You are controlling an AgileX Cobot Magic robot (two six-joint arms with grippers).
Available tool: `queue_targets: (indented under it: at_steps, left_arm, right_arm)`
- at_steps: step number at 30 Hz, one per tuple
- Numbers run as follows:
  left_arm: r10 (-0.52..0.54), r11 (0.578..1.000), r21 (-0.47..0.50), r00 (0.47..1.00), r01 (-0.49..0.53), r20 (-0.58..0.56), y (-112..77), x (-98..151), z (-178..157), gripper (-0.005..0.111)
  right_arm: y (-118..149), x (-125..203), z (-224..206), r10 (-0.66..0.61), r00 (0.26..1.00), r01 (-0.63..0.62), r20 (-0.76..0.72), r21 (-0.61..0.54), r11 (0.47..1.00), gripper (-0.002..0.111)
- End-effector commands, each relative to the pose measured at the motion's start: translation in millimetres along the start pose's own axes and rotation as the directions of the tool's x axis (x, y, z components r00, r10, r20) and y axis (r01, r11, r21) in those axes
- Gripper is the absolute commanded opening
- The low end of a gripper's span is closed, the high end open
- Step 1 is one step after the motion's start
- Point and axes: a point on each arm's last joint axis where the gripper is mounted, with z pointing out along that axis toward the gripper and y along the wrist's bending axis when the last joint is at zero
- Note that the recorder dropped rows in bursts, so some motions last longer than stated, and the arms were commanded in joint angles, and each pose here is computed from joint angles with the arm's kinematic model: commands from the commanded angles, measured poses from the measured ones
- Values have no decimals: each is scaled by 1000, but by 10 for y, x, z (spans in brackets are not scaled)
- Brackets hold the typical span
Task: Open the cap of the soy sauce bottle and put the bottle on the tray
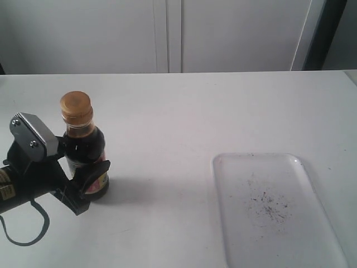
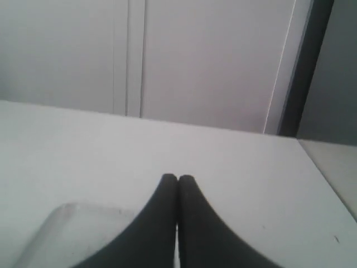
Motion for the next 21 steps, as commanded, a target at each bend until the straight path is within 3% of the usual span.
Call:
queue_targets:
  at_steps: [1,6,11,21]
  left_arm:
    - [-36,999,15,999,36,11,0,-28,10,0]
    - [-45,999,8,999,45,24,7,-41,11,0]
    - [-160,987,-13,986,161,50,119,-28,-38,0]
    - [-125,991,57,992,124,30,112,1,-71,0]
  right_arm:
    - [-14,-155,-18,238,956,-237,173,-25,971,0]
    - [-17,-179,-22,276,940,-274,199,-36,961,0]
    - [-9,-174,-21,334,924,-329,188,-59,942,0]
    - [63,-345,151,220,947,-191,232,-141,971,0]
